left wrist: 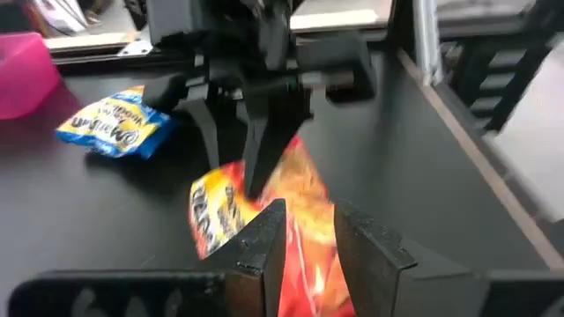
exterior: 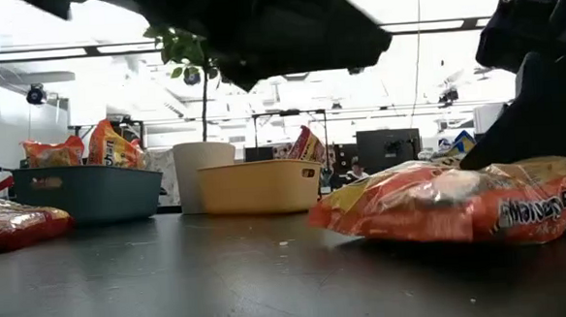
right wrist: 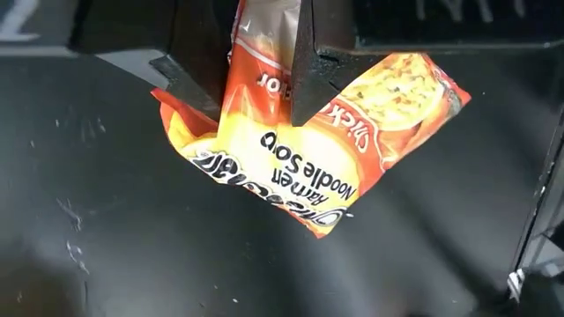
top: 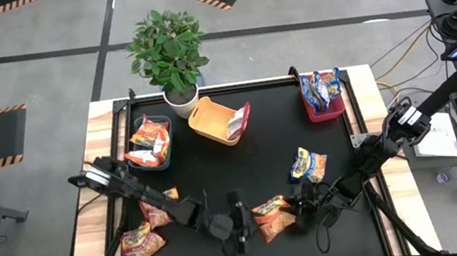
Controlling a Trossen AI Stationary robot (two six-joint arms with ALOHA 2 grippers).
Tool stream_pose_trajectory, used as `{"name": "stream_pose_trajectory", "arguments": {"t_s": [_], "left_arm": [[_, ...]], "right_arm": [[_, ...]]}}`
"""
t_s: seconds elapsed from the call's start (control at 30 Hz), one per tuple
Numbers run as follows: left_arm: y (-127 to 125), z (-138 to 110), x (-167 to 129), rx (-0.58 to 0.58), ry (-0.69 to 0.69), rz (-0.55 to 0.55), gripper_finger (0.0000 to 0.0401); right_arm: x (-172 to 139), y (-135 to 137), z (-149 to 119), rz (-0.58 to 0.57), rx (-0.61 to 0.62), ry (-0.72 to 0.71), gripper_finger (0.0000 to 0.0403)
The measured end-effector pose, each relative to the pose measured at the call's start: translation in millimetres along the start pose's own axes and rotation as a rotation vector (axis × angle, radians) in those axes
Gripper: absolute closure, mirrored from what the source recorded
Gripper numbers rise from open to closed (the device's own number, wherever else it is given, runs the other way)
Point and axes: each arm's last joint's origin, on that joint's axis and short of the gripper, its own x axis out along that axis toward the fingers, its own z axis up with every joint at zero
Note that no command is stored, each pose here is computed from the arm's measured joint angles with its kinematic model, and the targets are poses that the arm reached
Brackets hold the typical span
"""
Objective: Sort Maruchan noodles
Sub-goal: Put the orange noodle pack into the blue bin
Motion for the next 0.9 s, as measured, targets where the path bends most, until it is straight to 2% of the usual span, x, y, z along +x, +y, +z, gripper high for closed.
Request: {"name": "stream_pose_trajectory", "arguments": {"t_s": [0.1, 0.2, 0.43, 0.57, 0.77, 0.9], "left_arm": [[16.4, 8.7, 4.6, -0.098, 0.006, -0.083, 0.0297], [33.6, 6.8, 15.1, -0.207, 0.029, -0.113, 0.0262], [60.0, -7.6, 33.7, -0.332, 0.084, -0.067, 0.0163], [59.2, -10.8, 35.5, -0.358, 0.127, -0.173, 0.0123], [61.1, -25.0, 33.0, -0.412, 0.196, -0.157, 0.0092], [58.2, -32.9, 29.9, -0.419, 0.227, -0.179, 0.009]], "right_arm": [[0.4, 3.8, 2.9, 0.003, -0.066, -0.016, 0.0302], [0.0, 7.9, 5.3, -0.003, -0.148, -0.04, 0.0302], [-0.1, 17.1, 10.6, 0.01, -0.298, -0.06, 0.0302], [-0.1, 17.7, 11.0, 0.009, -0.327, -0.062, 0.0302], [-0.1, 17.5, 11.0, 0.005, -0.344, -0.062, 0.0301], [-5.9, 18.1, 15.7, 0.026, -0.273, -0.027, 0.0301]]}}
